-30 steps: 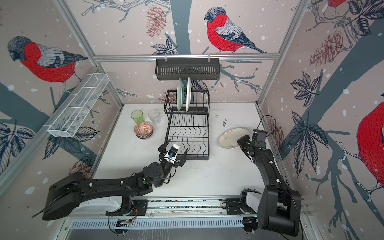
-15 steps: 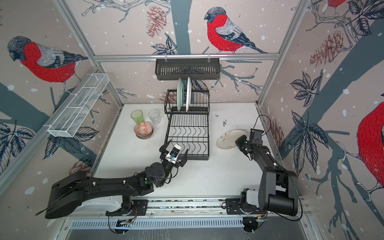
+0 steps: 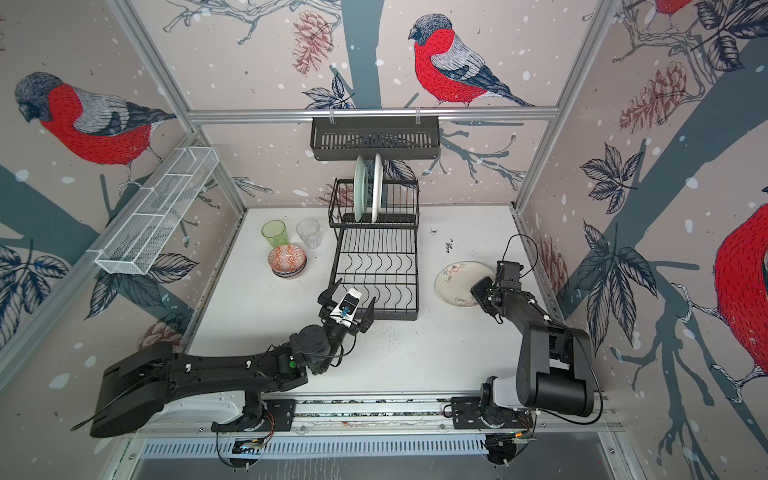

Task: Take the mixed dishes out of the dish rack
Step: 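Lower the floral plate flat onto the table and open the right gripper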

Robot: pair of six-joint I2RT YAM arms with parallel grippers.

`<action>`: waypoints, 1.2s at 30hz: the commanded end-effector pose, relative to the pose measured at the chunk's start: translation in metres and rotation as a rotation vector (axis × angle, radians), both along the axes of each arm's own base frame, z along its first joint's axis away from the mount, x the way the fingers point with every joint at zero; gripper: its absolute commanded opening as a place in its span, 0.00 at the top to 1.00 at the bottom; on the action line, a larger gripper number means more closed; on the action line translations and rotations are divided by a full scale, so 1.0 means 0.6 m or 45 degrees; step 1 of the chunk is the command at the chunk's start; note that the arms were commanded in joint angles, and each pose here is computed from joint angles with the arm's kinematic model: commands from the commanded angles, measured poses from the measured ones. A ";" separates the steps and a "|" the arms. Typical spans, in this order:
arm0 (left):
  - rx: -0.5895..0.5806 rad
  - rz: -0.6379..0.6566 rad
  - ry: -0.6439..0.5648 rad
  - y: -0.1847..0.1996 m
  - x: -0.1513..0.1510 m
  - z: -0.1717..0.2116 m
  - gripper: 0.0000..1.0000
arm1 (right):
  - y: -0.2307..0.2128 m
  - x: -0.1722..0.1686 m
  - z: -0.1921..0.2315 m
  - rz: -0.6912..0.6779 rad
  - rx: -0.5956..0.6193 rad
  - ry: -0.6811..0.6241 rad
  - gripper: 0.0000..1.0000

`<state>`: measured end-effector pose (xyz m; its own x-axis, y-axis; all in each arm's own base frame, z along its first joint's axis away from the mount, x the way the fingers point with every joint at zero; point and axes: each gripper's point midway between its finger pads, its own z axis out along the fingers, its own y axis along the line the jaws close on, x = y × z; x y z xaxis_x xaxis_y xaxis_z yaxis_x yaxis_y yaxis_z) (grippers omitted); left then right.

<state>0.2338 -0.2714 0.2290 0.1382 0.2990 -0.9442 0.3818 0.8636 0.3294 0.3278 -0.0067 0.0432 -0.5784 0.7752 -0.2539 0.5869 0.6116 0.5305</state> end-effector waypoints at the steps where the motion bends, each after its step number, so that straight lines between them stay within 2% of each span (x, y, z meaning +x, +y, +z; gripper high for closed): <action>1: -0.036 0.038 -0.036 0.008 0.003 0.016 0.02 | -0.018 -0.036 -0.036 -0.015 -0.107 0.142 0.57; 7: -0.032 0.032 -0.033 0.005 0.003 0.012 0.02 | -0.013 -0.037 -0.050 0.022 -0.152 0.209 0.51; 12: -0.026 0.033 -0.031 0.003 0.004 0.009 0.02 | -0.013 -0.030 -0.037 0.019 -0.252 0.197 0.32; 17: -0.031 0.033 -0.032 0.004 0.004 0.012 0.02 | -0.010 -0.028 -0.039 0.033 -0.284 0.220 0.21; 21: -0.042 0.030 -0.032 0.005 0.003 0.015 0.02 | -0.008 -0.024 -0.037 0.046 -0.302 0.226 0.18; 22: -0.042 0.027 -0.030 0.006 0.002 0.014 0.02 | -0.008 -0.024 -0.037 0.047 -0.310 0.228 0.16; 24: -0.047 0.023 -0.030 0.005 0.002 0.015 0.02 | -0.012 -0.028 -0.033 0.022 -0.337 0.238 0.00; 30: -0.052 0.031 -0.018 0.001 0.005 0.012 0.02 | -0.012 -0.028 -0.005 -0.011 -0.382 0.188 0.00; 36: -0.054 0.047 0.000 0.001 0.007 0.019 0.02 | -0.013 -0.017 0.060 -0.029 -0.405 0.044 0.00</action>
